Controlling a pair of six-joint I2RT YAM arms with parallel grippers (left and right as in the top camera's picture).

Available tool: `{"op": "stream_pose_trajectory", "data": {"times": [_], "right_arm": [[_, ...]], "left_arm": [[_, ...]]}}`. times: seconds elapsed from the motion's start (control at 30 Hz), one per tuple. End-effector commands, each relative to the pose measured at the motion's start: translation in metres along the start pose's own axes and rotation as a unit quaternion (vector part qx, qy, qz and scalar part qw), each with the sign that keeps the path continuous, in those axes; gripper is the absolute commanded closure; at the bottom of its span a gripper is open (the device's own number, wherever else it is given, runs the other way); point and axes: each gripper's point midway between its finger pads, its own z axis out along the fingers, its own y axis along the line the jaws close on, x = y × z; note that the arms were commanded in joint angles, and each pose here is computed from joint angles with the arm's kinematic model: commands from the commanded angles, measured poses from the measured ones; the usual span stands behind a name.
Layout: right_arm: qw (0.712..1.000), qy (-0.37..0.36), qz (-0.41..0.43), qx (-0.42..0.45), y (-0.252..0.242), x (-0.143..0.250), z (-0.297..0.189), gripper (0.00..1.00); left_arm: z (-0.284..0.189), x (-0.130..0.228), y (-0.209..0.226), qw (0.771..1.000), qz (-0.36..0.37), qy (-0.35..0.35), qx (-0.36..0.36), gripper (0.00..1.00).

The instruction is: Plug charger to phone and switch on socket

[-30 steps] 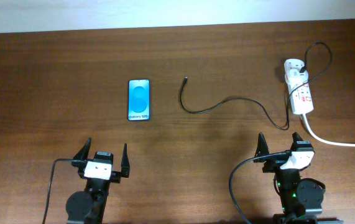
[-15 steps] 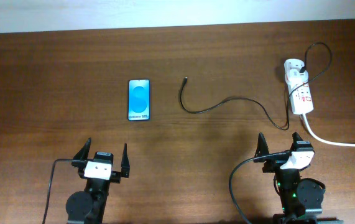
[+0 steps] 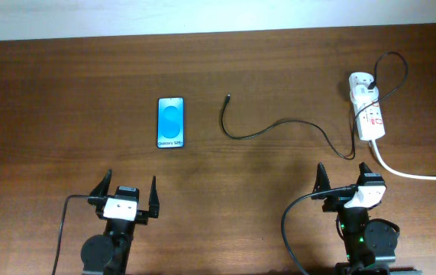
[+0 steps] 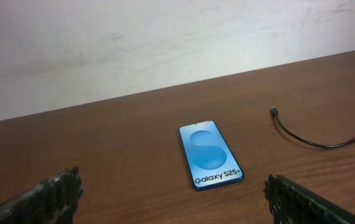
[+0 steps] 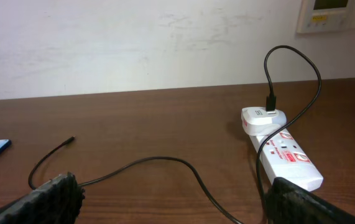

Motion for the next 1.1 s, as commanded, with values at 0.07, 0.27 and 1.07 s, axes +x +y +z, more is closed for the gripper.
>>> {"op": "stream_pose_trajectory", "data": {"times": [0.07,0.27,1.07], "right_arm": [[1.000,0.001,0.001,0.000,0.000,0.002,0.000,0.02],[1.000,0.001,0.001,0.000,0.000,0.002,0.000,0.02],[1.000,0.001,0.001,0.000,0.000,0.002,0.000,0.02]], "left_arm": [[0.000,0.001,0.002,1.000,0.006,0.001,-0.005,0.01],[-0.001,0.002,0.009,1.000,0.006,0.004,-0.027,0.01],[-0.005,-0.042,0.016,0.996,0.003,-0.077,-0.040,0.01]]}}
